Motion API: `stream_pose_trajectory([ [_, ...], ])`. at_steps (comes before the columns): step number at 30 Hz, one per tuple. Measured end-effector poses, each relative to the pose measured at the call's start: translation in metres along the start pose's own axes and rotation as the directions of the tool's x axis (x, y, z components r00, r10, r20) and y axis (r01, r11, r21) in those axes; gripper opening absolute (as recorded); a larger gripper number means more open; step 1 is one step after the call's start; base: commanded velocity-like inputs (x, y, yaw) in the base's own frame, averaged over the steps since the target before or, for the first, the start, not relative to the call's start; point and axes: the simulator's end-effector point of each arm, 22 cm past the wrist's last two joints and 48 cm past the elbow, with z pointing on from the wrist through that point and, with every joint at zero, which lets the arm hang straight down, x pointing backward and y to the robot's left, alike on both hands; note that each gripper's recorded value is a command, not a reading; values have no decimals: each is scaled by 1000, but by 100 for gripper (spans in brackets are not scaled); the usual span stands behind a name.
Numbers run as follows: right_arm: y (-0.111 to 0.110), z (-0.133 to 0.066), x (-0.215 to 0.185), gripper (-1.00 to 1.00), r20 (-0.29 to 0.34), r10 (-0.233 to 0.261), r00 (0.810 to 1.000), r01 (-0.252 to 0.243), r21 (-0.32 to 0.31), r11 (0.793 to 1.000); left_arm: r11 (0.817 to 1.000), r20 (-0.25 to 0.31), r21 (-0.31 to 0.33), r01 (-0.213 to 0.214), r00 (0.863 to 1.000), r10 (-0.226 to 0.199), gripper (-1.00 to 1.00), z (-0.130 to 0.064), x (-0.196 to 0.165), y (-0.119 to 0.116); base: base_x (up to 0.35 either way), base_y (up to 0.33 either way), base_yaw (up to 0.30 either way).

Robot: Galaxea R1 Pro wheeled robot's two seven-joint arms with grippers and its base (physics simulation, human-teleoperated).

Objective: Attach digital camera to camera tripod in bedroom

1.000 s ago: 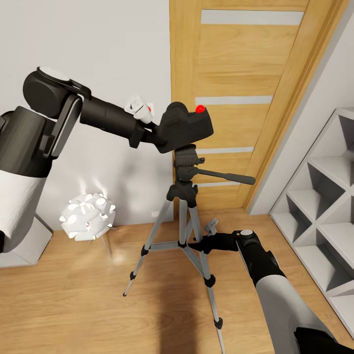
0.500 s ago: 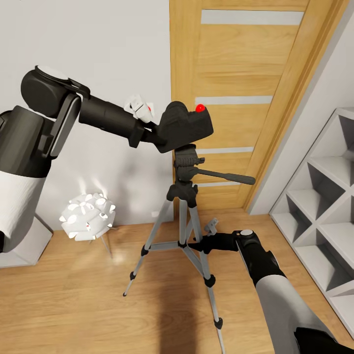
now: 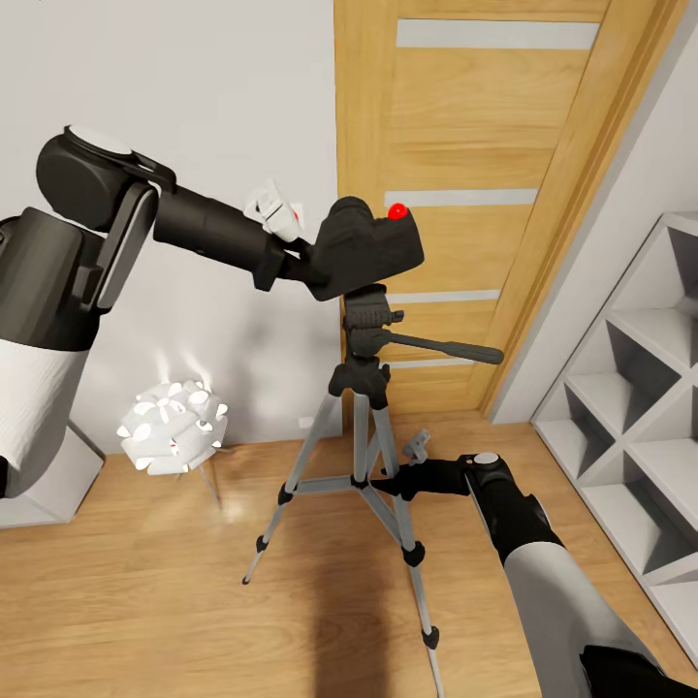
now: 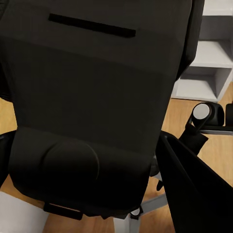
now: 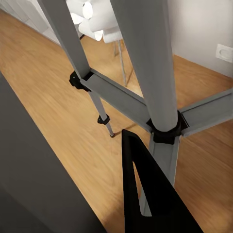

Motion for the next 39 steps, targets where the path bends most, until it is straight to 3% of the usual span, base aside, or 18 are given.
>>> stream_pose_trajectory([
  [16, 0, 0, 0, -100, 0, 0, 1000, 0, 0, 1000, 1000, -3, -4, 0, 1000, 0, -100, 1, 1, 1, 0, 0, 0],
  [17, 0, 0, 0, -100, 0, 0, 1000, 0, 0, 1000, 1000, -3, -4, 1, 1000, -1, 100, 1, 1, 1, 0, 0, 0],
  [23, 0, 0, 1, -100, -1, 0, 1000, 0, -1, 1000, 999, 5, -30, -12, 1000, 12, 100, -3, -2, 7, 0, 0, 0],
  [39, 0, 0, 1, -100, -1, -1, 1000, 1, -1, 1000, 1000, 10, -28, -7, 1000, 7, 100, -4, -3, 7, 0, 0, 0],
])
